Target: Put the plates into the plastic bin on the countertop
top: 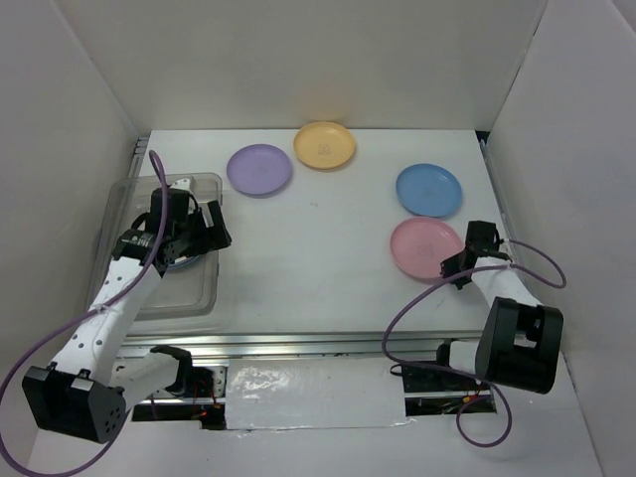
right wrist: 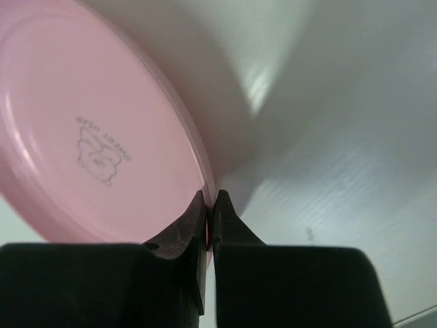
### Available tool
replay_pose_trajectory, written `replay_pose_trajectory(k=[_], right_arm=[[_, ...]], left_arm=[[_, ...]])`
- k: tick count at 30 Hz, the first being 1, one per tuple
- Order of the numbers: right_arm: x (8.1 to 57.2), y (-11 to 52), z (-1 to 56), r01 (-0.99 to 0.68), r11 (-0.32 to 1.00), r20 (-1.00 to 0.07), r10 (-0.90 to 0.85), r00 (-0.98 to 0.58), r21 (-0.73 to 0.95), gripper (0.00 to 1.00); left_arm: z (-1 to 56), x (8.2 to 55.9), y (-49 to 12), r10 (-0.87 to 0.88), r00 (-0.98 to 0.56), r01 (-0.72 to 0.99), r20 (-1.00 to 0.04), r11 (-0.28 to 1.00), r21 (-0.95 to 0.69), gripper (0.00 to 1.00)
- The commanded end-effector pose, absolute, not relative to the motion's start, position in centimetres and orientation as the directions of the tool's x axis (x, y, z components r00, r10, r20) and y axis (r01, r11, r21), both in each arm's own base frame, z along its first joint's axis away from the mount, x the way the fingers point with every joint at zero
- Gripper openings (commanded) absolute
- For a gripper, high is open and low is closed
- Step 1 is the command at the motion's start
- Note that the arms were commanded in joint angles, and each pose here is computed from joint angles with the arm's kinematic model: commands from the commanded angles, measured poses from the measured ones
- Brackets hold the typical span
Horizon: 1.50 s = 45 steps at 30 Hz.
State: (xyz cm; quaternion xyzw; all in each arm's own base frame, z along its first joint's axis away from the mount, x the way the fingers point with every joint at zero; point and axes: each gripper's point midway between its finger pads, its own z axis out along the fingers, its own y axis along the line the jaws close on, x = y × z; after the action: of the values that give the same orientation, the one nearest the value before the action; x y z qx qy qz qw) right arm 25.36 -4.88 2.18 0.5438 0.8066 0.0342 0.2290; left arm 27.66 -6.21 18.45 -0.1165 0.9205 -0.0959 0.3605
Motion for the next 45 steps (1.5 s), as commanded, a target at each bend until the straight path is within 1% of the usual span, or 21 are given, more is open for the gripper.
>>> replay_pose_trajectory(k=[1,4,5,7,11,14,19,24,26,27,28,30,31,32,33,34,35,37,38,41,45], right_arm=[[24.2,-2.9,2.6,0.823,0.504,-0.339,0.846,-0.411,0.260,0.00],[25.4,0.2,6.0,0.737,0.606,-0.418,0.777,-0.470,0.300,0.00],[25.9,2.6,7.3,0.670,0.674,-0.453,0.725,-0.519,0.312,0.00],[25.7,4.5,9.0,0.625,0.712,-0.474,0.691,-0.546,0.319,0.00],[26.2,11.1,13.1,0.442,0.817,-0.511,0.577,-0.637,0.370,0.00],[26.2,15.2,15.4,0.329,0.826,-0.485,0.542,-0.686,0.457,0.00],[26.1,20.1,19.2,0.166,0.815,-0.504,0.489,-0.712,0.555,0.00],[25.6,22.4,20.8,0.090,0.804,-0.509,0.454,-0.732,0.588,0.00],[25.5,22.3,21.3,0.082,0.798,-0.515,0.460,-0.724,0.597,0.00],[25.5,22.4,21.5,0.079,0.796,-0.518,0.463,-0.720,0.600,0.00],[25.4,22.3,21.6,0.075,0.796,-0.523,0.463,-0.716,0.601,0.00],[25.4,22.4,21.9,0.068,0.795,-0.530,0.462,-0.711,0.602,0.02],[25.3,22.5,21.9,0.065,0.796,-0.530,0.459,-0.713,0.602,0.05],[25.5,22.4,21.8,0.070,0.797,-0.532,0.462,-0.709,0.599,0.16],[25.5,22.1,21.7,0.080,0.799,-0.533,0.468,-0.705,0.596,0.60],[26.2,21.3,21.6,0.108,0.803,-0.541,0.487,-0.685,0.586,0.77],[26.4,20.4,21.2,0.135,0.809,-0.541,0.496,-0.679,0.572,1.00],[27.5,17.7,20.4,0.190,0.802,-0.530,0.531,-0.662,0.566,1.00],[27.7,16.9,19.5,0.205,0.799,-0.522,0.539,-0.661,0.566,1.00],[28.3,15.0,19.1,0.192,0.774,-0.516,0.562,-0.646,0.603,1.00],[28.6,14.9,18.1,0.155,0.774,-0.498,0.532,-0.685,0.614,1.00]], left_arm=[[19.2,28.0,-6.7,-0.266,-0.697,-0.089,-0.666,0.954,-0.288,0.99],[19.7,28.2,-9.3,-0.265,-0.709,0.014,-0.654,0.921,-0.389,0.99],[20.4,28.2,-11.6,-0.263,-0.720,0.103,-0.642,0.875,-0.474,0.99],[21.0,27.7,-14.6,-0.255,-0.761,0.179,-0.596,0.800,-0.572,0.99],[21.7,28.3,-19.3,-0.214,-0.803,0.274,-0.557,0.696,-0.664,0.99],[21.6,28.9,-21.1,-0.193,-0.807,0.275,-0.558,0.714,-0.644,0.99],[20.8,29.4,-22.9,-0.147,-0.822,0.280,-0.550,0.737,-0.615,0.99],[19.4,29.5,-23.9,-0.140,-0.843,0.259,-0.520,0.742,-0.619,0.98],[19.3,29.7,-24.0,-0.143,-0.841,0.252,-0.522,0.751,-0.611,0.84],[19.2,30.0,-23.9,-0.149,-0.835,0.242,-0.529,0.764,-0.598,0.73],[19.2,30.1,-23.8,-0.151,-0.835,0.235,-0.529,0.772,-0.590,0.41],[19.3,30.7,-23.3,-0.161,-0.825,0.212,-0.541,0.801,-0.560,0.13],[18.9,30.7,-22.9,-0.159,-0.833,0.189,-0.530,0.818,-0.543,0.00],[18.8,30.9,-22.4,-0.164,-0.830,0.171,-0.534,0.836,-0.522,0.00],[19.2,31.9,-21.3,-0.191,-0.804,0.126,-0.563,0.870,-0.477,0.00],[19.3,32.3,-20.2,-0.211,-0.792,0.086,-0.573,0.890,-0.447,0.00],[19.1,32.3,-18.7,-0.236,-0.789,0.025,-0.568,0.911,-0.412,0.00],[19.6,33.9,-13.4,-0.346,-0.724,-0.151,-0.597,0.924,-0.352,0.00],[19.4,34.4,-9.3,-0.431,-0.686,-0.278,-0.586,0.900,-0.336,0.00],[18.9,34.3,-1.0,-0.602,-0.558,-0.502,-0.572,0.793,-0.345,0.00],[18.6,33.5,6.0,-0.742,-0.392,-0.641,-0.544,0.644,-0.417,0.00]])
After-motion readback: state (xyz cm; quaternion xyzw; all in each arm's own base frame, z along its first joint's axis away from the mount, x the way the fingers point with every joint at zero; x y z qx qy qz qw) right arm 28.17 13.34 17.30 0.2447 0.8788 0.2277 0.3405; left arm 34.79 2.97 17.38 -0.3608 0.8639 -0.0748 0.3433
